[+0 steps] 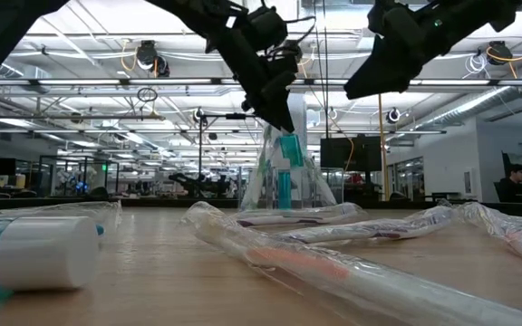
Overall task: Pick & Place toothbrushing station
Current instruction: Put the top mouthwash into the middle section of the transparent organizer
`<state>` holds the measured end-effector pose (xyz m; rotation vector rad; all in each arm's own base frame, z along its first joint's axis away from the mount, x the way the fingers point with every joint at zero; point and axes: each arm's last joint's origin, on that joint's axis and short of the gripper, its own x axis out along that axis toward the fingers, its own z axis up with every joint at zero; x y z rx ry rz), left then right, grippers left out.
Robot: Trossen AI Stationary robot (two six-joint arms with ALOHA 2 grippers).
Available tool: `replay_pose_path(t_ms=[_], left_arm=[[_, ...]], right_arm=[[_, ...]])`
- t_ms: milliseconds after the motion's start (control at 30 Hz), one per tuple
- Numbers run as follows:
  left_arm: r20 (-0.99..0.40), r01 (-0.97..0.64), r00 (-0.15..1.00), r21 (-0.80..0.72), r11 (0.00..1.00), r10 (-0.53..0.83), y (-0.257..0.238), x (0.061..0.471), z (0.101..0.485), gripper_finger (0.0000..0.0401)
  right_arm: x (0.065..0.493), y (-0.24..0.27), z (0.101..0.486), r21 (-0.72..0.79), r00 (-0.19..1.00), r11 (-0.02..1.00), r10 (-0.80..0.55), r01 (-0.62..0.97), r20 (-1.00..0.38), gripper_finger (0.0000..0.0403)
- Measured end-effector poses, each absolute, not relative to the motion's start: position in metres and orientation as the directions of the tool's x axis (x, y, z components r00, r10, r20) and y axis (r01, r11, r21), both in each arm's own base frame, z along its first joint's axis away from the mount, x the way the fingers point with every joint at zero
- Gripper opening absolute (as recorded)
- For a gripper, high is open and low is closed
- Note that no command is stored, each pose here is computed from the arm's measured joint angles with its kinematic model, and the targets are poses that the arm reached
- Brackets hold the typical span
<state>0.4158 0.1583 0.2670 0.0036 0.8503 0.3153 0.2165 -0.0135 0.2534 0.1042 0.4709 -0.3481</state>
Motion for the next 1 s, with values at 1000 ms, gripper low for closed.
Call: replay_pose_path(t_ms=[1000], left_arm=[[-0.773, -0.275, 0.564, 0.156, 0.949, 0.291, 0.15, 0.403, 0.28, 0.012]], right_arm=[[0.216, -0.014, 0.252, 0.01, 0.825, 0.936, -0.306, 0.352, -0.474, 0.0169]])
